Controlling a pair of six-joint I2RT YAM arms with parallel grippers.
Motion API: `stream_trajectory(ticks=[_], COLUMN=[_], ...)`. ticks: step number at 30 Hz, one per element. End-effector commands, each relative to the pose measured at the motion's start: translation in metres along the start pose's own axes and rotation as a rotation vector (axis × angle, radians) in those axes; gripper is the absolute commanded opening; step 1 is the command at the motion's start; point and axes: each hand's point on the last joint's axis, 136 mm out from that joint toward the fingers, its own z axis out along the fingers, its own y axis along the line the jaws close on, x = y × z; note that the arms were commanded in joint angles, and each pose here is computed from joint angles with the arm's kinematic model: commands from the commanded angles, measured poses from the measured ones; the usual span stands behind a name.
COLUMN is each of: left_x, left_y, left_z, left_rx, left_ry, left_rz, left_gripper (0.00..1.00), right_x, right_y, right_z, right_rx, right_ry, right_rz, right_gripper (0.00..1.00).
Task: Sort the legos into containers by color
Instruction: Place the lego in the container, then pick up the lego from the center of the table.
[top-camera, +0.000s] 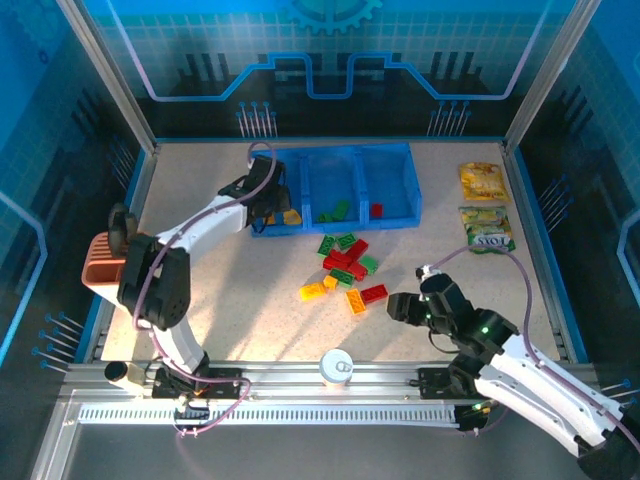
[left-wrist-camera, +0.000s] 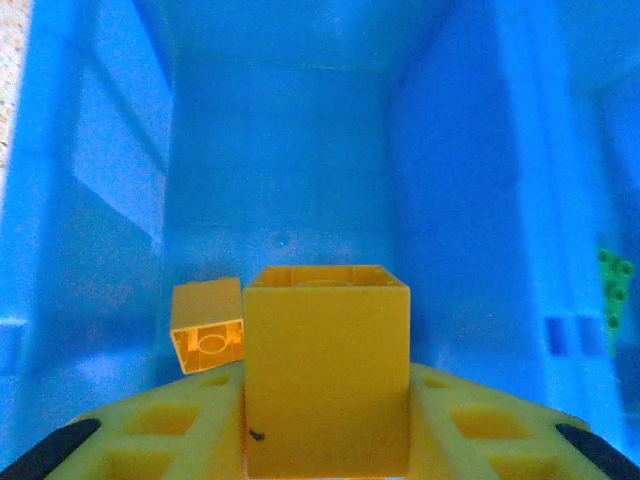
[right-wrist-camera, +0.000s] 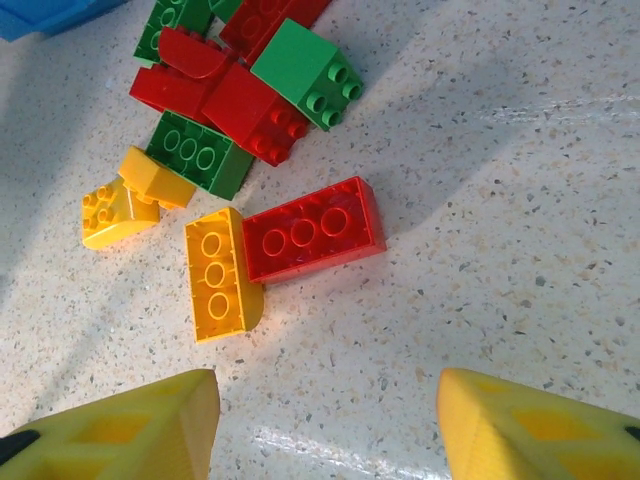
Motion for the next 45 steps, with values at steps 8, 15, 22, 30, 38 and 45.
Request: stream_trajectory(ticks=[8,15,22,30,38,45], left_x=[-0.017,0.003,0.101,0.190,0.236,0.241], left_y=[-0.005,-0.017,-0.028,-0.036,-0.051,-0.054], left_z=[-0.010,-0.065,-0.087,-0.089,-0.077,-0.060], left_rx=[0.040,0.087,0.200,0.306,0.313,0.249], left_ry=[0.012,-0.037,0.091,0.234,0.347,0.375], left_rz=[0.013,0.074,0.147,0.241,0.379,0.456], left_gripper=[0.77,0.78,0.79,0.82,0.84,0.84], right_x=[0.011,0.009,0.006,0.001,0.008,0.011], right_y=[-0.013,-0.009,0.003,0.015,0.017,0.008], right_z=[-0.009,-0.003,0.005,0.009,0.013,0.008], right_rx=[0.037,0.029,0.005,-0.043,-0.066,-0.046], right_ry=[0.011,0.016,0.038,0.028,0.051,0.040], right_rz=[0.015,0.013,-0.027,-0.050,-0.033,-0.022], right_gripper=[0.60,0.61,0.70,0.72,0.72,0.72])
